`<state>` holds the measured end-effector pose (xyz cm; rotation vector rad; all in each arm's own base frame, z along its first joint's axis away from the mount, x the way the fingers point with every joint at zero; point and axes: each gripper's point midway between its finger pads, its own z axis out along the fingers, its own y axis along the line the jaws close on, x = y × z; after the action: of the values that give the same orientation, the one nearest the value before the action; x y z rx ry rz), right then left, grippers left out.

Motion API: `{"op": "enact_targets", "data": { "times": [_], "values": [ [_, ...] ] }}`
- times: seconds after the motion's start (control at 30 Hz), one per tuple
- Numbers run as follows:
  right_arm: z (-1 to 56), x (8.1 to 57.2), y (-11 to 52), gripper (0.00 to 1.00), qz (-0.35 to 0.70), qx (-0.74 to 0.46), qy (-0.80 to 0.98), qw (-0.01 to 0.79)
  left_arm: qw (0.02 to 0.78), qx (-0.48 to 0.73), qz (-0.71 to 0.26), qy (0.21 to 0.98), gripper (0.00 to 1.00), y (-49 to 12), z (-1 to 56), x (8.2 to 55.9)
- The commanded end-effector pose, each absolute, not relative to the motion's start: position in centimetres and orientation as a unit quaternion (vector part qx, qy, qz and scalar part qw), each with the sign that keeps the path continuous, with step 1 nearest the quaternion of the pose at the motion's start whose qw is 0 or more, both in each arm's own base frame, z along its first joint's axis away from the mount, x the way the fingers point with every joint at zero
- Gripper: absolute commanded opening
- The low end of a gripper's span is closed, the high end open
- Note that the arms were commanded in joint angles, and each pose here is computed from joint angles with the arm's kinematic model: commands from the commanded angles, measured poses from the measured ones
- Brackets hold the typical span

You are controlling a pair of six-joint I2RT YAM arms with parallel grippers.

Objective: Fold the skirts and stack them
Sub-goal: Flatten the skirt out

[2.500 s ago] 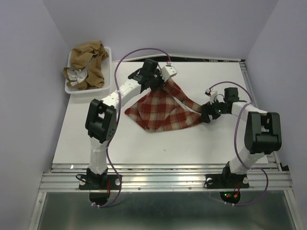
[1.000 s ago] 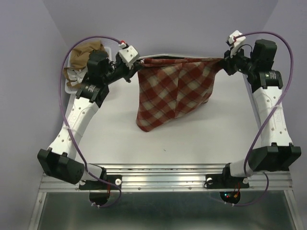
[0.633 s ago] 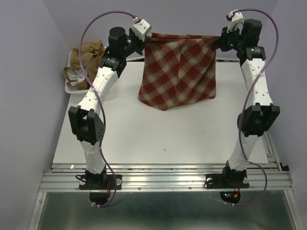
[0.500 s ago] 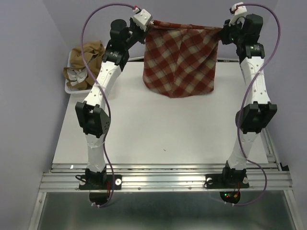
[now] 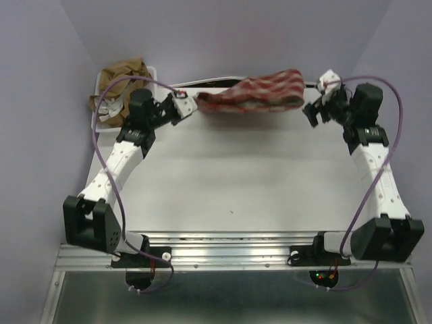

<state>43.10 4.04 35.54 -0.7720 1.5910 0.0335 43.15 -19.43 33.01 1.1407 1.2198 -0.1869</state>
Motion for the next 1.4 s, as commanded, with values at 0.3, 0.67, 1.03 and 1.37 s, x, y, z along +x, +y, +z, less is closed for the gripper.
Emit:
{"op": "enact_targets", "data": {
  "times": [0.3,0.67,1.03,1.37],
  "values": [
    [23.1,26.3,3.9,0.99,0.002,-0.472,0.725,0.502,0.512,0.712,-0.076,0.475,0.98,-14.4,19.6,19.8],
    [20.6,38.8,11.7,0.61,0.227,-0.297,0.843,0.387,0.465,0.455,-0.168,0.740,0.70,-17.0,20.0,32.0],
    [7.9,40.0,16.7,0.57,0.204,-0.268,0.910,0.241,0.332,0.498,-0.086,0.797,0.61,-19.1,9.7,35.7],
    [-1.6,36.9,12.6,0.52,0.108,-0.263,0.951,0.122,0.262,0.565,0.063,0.780,0.43,-13.6,4.0,36.0]
  ]
}}
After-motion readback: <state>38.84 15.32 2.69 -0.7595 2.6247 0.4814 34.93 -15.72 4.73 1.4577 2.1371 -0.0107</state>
